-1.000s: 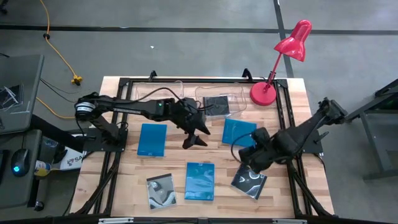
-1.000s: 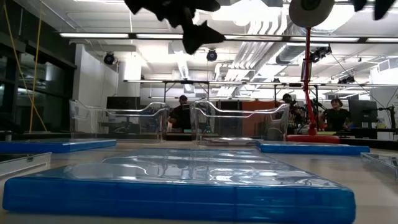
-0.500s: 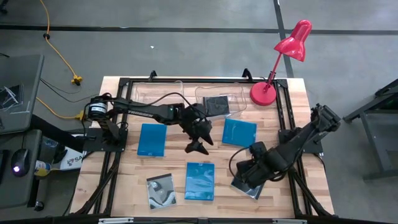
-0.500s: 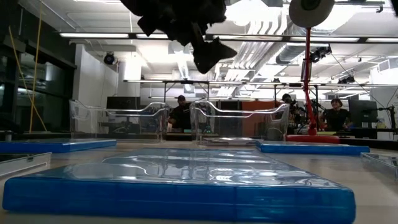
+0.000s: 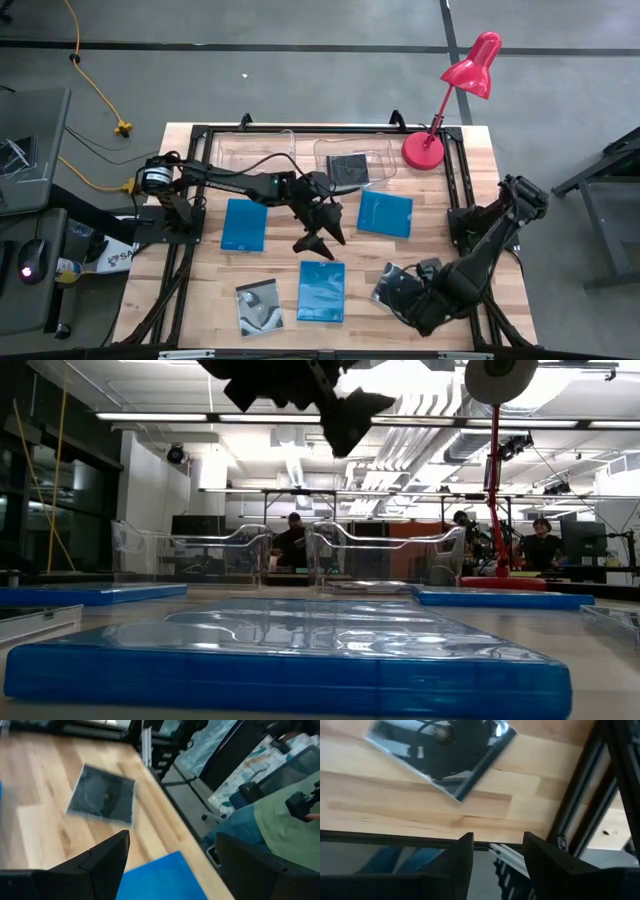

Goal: Pick & place jewel cases by type
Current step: Put the top right blue CD case into the left transparent bin

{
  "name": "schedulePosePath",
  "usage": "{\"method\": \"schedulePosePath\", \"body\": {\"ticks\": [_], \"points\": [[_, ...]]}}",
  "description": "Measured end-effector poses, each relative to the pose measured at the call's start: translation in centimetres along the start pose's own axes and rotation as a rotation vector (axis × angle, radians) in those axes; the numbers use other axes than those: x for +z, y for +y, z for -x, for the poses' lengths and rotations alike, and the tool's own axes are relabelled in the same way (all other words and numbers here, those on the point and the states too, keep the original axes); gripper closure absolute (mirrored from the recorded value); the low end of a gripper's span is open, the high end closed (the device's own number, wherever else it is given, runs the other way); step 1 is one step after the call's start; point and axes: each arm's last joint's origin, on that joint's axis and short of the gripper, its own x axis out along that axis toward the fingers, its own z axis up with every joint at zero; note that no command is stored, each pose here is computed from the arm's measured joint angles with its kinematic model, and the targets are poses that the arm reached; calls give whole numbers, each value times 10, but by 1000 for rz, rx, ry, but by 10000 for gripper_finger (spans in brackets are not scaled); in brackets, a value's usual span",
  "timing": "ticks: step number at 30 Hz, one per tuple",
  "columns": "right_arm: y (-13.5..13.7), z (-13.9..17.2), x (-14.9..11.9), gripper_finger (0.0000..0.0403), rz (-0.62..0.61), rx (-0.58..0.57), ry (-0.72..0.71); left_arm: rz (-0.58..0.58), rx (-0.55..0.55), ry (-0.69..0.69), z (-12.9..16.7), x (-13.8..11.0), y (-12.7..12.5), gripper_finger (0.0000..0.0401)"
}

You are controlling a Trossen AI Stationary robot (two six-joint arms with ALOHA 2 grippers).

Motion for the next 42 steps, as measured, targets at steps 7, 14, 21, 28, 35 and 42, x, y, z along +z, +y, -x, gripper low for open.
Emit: {"method": "schedulePosePath", "body": {"ticks": [7, 14, 21, 28, 35, 42], "points": [[0, -19, -15, 249, 16, -54, -11, 49, -10, -28, -19, -4, 0, 110], [-3, -23, -21, 249, 52, -2, -76, 148, -42, -7, -50, -21, 4, 110], [-8, -26, -35, 249, 144, 115, -130, 174, -49, -72, -62, -17, -8, 110], [-7, -11, -47, 249, 280, 321, -247, 199, -40, -139, -68, -11, -19, 110], [-6, 0, -56, 261, 378, 455, -327, 208, -14, -194, -81, -9, -39, 110], [-39, -14, -78, 300, 407, 294, -232, 232, 26, -212, -96, -15, -64, 110]]}}
